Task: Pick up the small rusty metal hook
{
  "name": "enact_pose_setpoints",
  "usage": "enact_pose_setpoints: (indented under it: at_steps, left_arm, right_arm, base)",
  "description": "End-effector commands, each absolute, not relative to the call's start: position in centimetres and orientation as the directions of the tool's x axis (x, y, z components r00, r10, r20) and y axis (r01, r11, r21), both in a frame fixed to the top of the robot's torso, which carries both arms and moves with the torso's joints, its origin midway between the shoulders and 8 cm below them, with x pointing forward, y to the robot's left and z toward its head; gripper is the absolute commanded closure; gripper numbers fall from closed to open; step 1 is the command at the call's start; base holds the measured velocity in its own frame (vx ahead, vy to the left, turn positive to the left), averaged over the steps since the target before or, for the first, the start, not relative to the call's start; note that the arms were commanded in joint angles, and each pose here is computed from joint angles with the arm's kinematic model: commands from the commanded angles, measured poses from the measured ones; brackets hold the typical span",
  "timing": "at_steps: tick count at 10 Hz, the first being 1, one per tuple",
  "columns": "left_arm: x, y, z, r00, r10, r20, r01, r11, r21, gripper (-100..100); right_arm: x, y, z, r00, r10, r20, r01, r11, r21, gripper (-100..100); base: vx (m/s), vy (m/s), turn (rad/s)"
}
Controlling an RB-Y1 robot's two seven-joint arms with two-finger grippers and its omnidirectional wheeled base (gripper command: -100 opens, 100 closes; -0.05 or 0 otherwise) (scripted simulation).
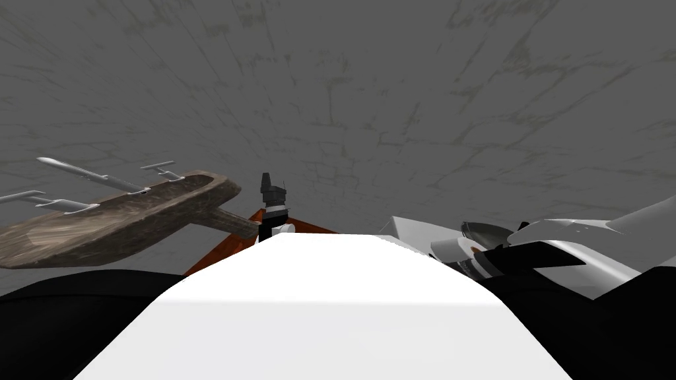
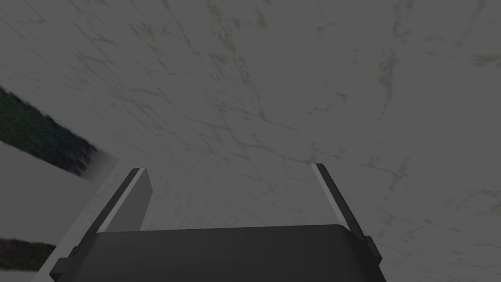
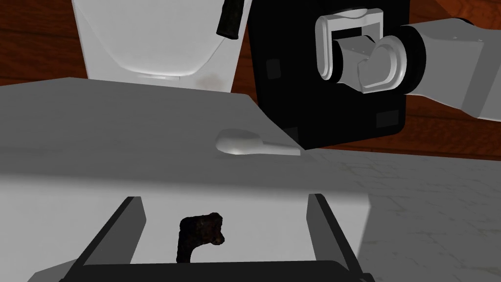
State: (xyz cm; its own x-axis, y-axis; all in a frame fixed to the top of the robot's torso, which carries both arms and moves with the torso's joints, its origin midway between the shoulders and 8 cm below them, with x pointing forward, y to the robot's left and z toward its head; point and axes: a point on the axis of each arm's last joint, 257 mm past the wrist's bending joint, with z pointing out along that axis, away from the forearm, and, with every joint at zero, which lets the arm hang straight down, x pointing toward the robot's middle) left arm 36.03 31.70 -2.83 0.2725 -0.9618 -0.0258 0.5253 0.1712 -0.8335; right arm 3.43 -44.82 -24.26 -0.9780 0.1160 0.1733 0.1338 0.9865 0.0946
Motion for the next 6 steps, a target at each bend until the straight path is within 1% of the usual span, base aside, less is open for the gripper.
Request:
enact_pose_setpoints:
  at_steps: [1, 6]
  left_arm:
    - [36.0, 31.7, -2.8, 0.272, -0.962, -0.026, 0.525, 0.171, -0.834, 0]
    - [36.0, 31.7, -2.8, 0.272, -0.962, -0.026, 0.525, 0.171, -0.834, 0]
  right_arm:
    - [3.2, -45.1, -24.9, -0.978, 0.119, 0.172, 0.136, 0.986, 0.094, -100]
    - [2.8, -46.0, -25.7, -0.978, 0.122, 0.168, 0.138, 0.987, 0.086, -100]
  base:
    - [-0.004, 0.027, 0.02]
    - [-0.001, 0.013, 0.014]
